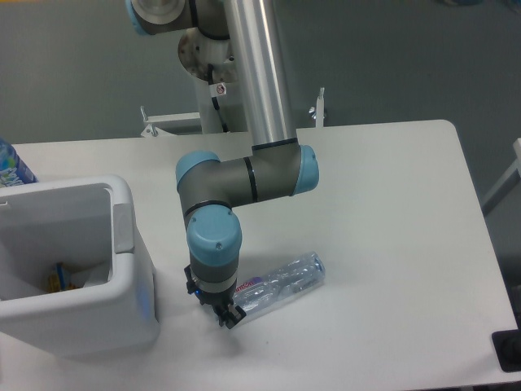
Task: Place the trash in the trash can
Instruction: 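Lift the gripped bottle up, tilting it upright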
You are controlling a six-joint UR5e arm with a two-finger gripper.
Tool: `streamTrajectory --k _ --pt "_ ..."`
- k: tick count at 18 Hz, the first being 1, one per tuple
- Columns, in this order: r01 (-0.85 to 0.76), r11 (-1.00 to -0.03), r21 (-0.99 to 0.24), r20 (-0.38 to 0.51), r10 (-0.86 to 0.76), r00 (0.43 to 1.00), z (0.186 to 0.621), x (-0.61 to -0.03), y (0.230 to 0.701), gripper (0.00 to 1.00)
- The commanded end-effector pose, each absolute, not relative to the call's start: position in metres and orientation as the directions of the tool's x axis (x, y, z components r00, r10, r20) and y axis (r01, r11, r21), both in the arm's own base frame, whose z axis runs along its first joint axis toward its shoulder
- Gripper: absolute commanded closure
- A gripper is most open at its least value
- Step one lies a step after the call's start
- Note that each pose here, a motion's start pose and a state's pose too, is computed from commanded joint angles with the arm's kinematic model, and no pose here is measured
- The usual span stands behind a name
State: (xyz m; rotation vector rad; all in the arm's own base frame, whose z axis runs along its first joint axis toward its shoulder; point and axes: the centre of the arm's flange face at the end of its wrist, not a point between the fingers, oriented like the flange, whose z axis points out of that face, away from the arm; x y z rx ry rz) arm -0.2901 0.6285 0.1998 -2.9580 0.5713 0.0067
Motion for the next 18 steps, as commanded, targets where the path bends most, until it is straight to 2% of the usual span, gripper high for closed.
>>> streamTrajectory --k 1,2,8,10,15,18 --pt "-0.35 -0.928 -0.127 -0.027 -0.349 0.937 0.201 -0.29 0.628 0.83" --pt "-0.331 -0.935 -0.129 -0.027 -0.331 0.943 0.203 -0.29 0.628 0.89" --pt "-0.322 -0.934 -0.153 -0.058 -0.316 0.947 0.226 -0.294 0.629 0.89" --pt "-0.305 -0.937 -0.171 -0.087 -0.294 0.952 0.248 -0.307 0.624 0.89" --pt "-0.079 -0.953 -0.293 -0.168 -0.03 0.985 0.344 -0.368 0.587 0.9" --pt "0.139 -0.903 -0.407 -0.16 0.22 0.962 0.386 -0.396 0.58 0.9"
